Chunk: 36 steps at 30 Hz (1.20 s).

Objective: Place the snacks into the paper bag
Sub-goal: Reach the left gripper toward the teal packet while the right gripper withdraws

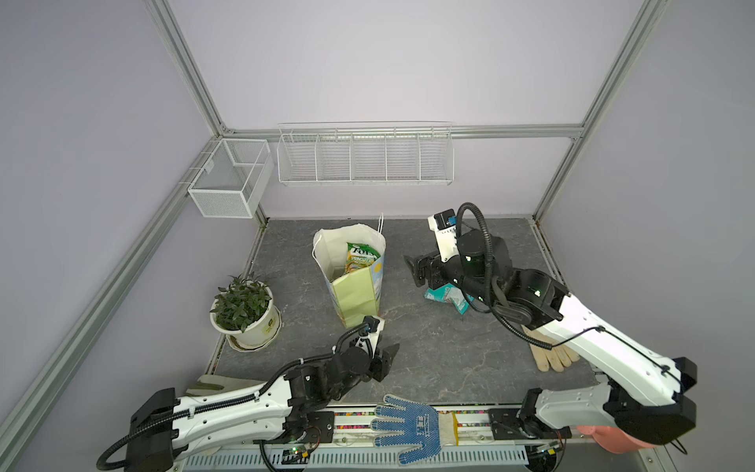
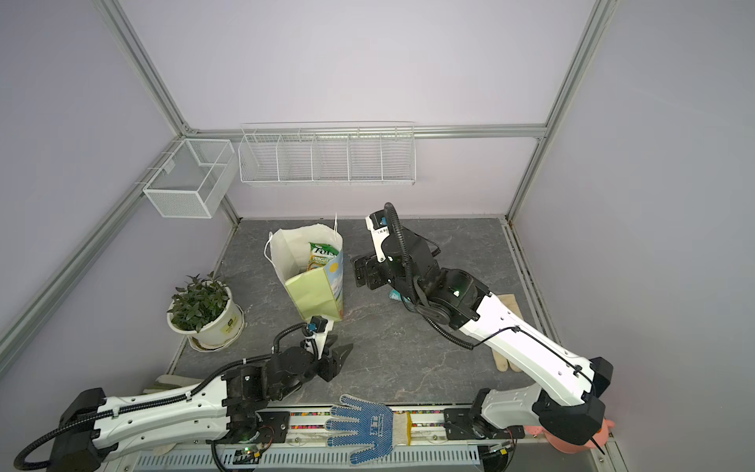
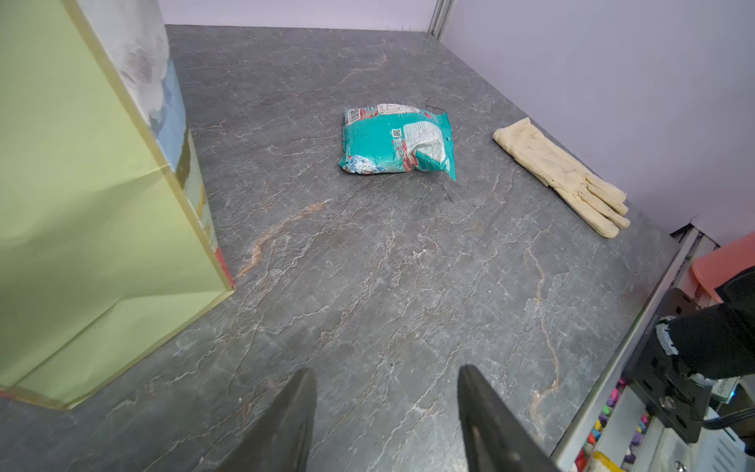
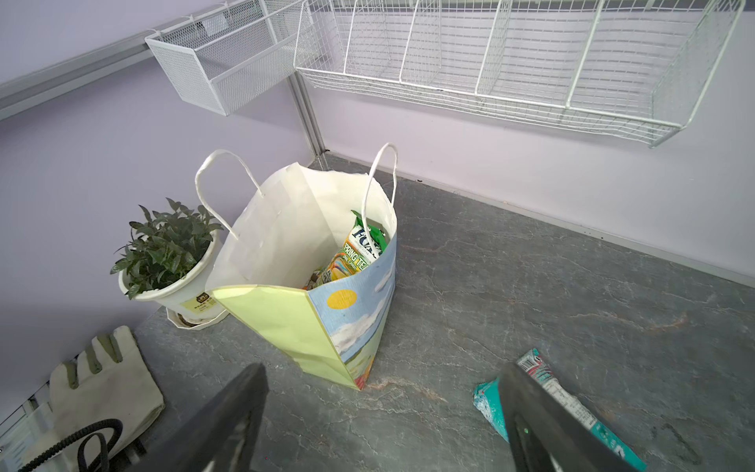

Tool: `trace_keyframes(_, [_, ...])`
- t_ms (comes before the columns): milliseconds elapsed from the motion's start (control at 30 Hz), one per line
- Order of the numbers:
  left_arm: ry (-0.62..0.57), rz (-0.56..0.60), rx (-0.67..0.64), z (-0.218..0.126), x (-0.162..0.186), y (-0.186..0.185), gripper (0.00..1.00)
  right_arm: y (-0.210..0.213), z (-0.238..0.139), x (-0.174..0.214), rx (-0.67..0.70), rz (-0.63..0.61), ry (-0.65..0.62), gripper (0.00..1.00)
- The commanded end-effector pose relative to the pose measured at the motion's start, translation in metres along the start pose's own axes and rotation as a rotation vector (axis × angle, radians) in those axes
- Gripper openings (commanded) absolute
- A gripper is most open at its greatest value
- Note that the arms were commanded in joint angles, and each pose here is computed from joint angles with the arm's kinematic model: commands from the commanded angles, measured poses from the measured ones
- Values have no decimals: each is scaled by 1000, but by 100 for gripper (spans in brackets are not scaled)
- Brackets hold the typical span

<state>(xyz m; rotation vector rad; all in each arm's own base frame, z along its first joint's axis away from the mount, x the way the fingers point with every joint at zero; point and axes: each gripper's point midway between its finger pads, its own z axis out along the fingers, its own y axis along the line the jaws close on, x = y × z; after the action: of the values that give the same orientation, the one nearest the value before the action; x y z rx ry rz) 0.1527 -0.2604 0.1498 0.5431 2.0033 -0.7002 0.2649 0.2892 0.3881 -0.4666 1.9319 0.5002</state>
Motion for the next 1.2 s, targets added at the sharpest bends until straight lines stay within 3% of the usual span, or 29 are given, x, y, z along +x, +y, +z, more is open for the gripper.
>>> trace_keyframes(0, [-39,18,8,3,-19,-11,56,-17,-16,-7,42,25,-56,91])
trace_keyframes(667, [6,122,17,46,-34,-46,57,-86,-58,30,200,81,-57,90])
trace_keyframes(1167, [35,193,28,77,-46,-71,57,-143,-88,73,411,133,-11,89])
